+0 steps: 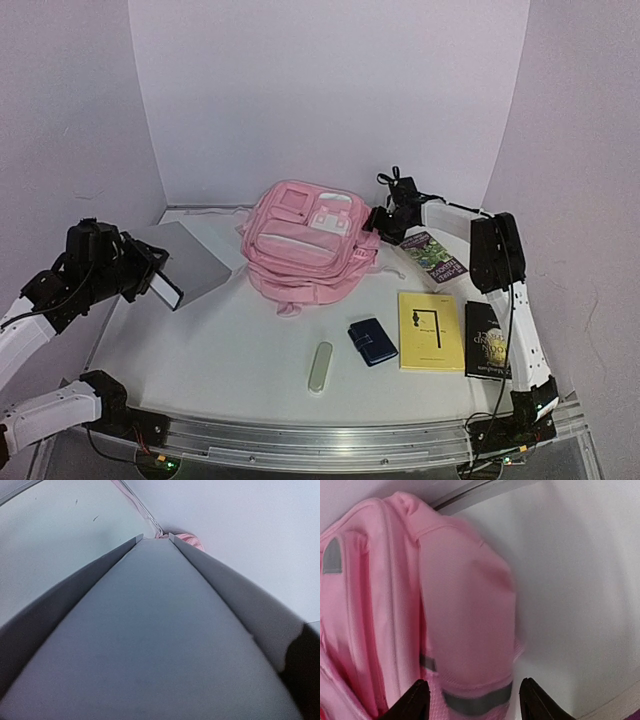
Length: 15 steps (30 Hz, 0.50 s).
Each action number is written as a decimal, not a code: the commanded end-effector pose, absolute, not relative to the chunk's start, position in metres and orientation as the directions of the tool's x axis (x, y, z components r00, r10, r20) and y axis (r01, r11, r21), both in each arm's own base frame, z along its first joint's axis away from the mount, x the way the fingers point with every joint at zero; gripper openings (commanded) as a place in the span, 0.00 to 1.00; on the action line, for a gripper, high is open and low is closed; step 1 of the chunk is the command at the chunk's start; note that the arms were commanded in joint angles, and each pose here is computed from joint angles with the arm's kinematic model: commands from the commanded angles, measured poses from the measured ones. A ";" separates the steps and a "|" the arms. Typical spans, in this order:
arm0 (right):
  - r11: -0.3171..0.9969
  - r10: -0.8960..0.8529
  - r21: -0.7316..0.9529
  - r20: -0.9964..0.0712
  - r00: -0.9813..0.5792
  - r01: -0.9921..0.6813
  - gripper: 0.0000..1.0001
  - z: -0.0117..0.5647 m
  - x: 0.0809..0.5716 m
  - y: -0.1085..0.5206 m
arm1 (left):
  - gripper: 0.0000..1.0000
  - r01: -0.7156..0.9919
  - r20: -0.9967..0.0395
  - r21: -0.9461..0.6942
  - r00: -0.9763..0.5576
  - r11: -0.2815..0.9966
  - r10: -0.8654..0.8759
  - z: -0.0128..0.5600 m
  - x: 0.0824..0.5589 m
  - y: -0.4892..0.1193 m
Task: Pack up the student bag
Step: Adjust the student bag at the center of the board.
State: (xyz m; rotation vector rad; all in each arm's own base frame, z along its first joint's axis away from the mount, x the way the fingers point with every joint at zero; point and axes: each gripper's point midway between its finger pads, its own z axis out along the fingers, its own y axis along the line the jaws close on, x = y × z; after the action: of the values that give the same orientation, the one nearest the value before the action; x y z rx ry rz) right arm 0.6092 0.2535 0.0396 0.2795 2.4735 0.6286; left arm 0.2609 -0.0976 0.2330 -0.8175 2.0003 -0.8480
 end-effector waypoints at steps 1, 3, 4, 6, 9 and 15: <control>0.823 0.138 0.514 -0.592 -0.794 -0.240 0.75 0.132 0.572 0.311 | 0.08 -0.197 -0.363 -0.858 -0.420 0.475 -0.831 0.249 0.261 -0.097; 0.820 0.029 0.444 -0.662 -0.749 -0.361 0.84 0.154 0.557 0.319 | 0.07 -0.199 -0.350 -0.868 -0.405 0.455 -0.845 0.246 0.258 -0.094; 0.811 -0.039 0.397 -0.695 -0.718 -0.429 0.87 0.162 0.549 0.324 | 0.07 -0.201 -0.344 -0.871 -0.400 0.448 -0.849 0.244 0.257 -0.093; 0.783 -0.185 0.273 -0.755 -0.629 -0.559 0.91 0.176 0.532 0.336 | 0.07 -0.208 -0.338 -0.874 -0.391 0.440 -0.856 0.240 0.255 -0.091; 0.700 -0.347 0.151 -0.783 -0.517 -0.698 0.90 0.183 0.501 0.366 | 0.07 -0.229 -0.328 -0.874 -0.374 0.429 -0.868 0.234 0.252 -0.086; 0.616 -0.534 -0.034 -0.752 -0.385 -0.787 0.89 0.171 0.462 0.416 | 0.07 -0.293 -0.296 -0.874 -0.312 0.388 -0.903 0.225 0.243 -0.070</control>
State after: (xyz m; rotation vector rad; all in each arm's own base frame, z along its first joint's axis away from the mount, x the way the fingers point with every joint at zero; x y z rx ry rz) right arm 0.4938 0.3706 0.1377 -0.7618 2.2776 0.5260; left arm 0.2448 -0.0792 0.2114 -0.9709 1.9088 -0.8857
